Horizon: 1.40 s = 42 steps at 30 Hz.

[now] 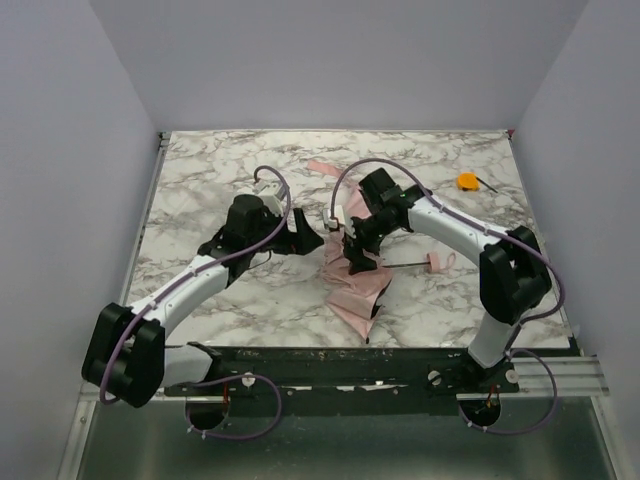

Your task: Put away the umbrella

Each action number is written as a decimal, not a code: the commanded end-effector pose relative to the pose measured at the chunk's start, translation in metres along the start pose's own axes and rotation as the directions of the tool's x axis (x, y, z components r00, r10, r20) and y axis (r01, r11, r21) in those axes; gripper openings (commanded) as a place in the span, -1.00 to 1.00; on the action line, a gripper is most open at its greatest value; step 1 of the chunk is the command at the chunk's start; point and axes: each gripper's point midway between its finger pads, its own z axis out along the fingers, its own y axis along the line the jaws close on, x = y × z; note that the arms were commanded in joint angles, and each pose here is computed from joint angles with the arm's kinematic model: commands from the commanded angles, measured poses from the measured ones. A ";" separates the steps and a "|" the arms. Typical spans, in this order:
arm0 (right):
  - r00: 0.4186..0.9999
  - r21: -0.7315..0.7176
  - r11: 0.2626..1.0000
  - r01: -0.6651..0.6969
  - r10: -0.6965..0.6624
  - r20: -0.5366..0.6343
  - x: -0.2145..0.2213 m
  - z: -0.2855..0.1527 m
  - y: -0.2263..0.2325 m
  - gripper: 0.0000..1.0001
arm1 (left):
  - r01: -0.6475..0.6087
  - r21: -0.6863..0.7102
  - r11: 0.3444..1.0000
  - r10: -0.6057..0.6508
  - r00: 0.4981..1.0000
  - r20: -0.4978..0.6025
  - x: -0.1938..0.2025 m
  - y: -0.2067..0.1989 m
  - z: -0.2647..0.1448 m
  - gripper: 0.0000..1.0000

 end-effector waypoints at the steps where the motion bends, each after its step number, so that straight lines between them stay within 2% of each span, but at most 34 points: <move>1: 0.997 -0.026 0.998 0.050 -0.048 0.065 -0.035 -0.027 0.018 0.60 | 0.005 0.006 1.000 -0.005 1.000 0.008 -0.033 -0.003 0.012 0.71; 4: 0.994 -0.014 0.998 0.069 -0.068 0.081 -0.046 -0.040 0.022 0.60 | 0.015 0.006 1.000 -0.015 1.000 0.003 -0.050 -0.005 0.025 0.62; 7: 0.984 -0.045 0.989 0.140 -0.134 0.120 -0.058 -0.051 0.045 0.59 | 0.037 0.003 0.999 -0.037 0.998 -0.051 -0.056 -0.005 0.039 0.56; 11: 0.948 -0.101 0.944 0.314 -0.307 0.083 -0.042 -0.019 0.097 0.53 | 0.072 -0.008 0.997 -0.073 0.989 -0.126 -0.061 0.001 0.066 0.41; 13: 0.940 -0.070 0.938 0.341 -0.337 0.058 -0.030 -0.004 0.103 0.45 | 0.090 0.003 0.996 -0.088 0.982 -0.165 -0.061 0.003 0.079 0.31; 16: 0.944 -0.053 0.942 0.330 -0.331 -0.008 -0.005 0.007 0.100 -0.05 | 0.109 0.000 0.994 -0.106 0.968 -0.228 -0.058 0.009 0.097 0.23; 18: 0.945 -0.051 0.946 0.319 -0.322 -0.059 0.013 0.014 0.098 -0.29 | 0.116 -0.001 0.993 -0.112 0.955 -0.275 -0.055 0.012 0.109 0.17; 21: 0.940 -0.058 0.949 0.311 -0.316 -0.126 0.039 0.023 0.100 -0.54 | 0.122 -0.009 0.992 -0.118 0.937 -0.330 -0.043 0.018 0.123 0.16; 25: 0.932 -0.058 0.953 0.299 -0.304 -0.199 0.068 0.038 0.100 -0.72 | 0.117 -0.013 0.993 -0.112 0.907 -0.406 -0.016 0.019 0.133 0.15; 28: 0.926 -0.039 0.955 0.295 -0.295 -0.236 0.080 0.047 0.096 -0.78 | 0.101 -0.030 0.994 -0.104 0.885 -0.454 0.006 0.023 0.139 0.13; 30: 0.920 -0.014 0.954 0.301 -0.294 -0.260 0.086 0.051 0.091 -0.83 | 0.098 -0.037 0.994 -0.104 0.868 -0.485 0.019 0.026 0.142 0.03; 33: 0.910 0.076 0.943 0.323 -0.287 -0.297 0.089 0.052 0.075 -0.89 | 0.101 -0.027 0.995 -0.099 0.844 -0.528 0.031 0.025 0.140 -0.37; 37: 0.904 0.284 0.893 0.348 -0.240 -0.355 0.083 0.041 0.035 -0.92 | 0.095 -0.028 0.995 -0.093 0.802 -0.590 0.054 0.019 0.127 -0.59; 42: 0.879 0.407 0.826 0.390 -0.203 -0.430 0.085 0.025 0.000 -0.91 | 0.099 -0.016 0.995 -0.087 0.768 -0.634 0.086 0.007 0.105 -0.65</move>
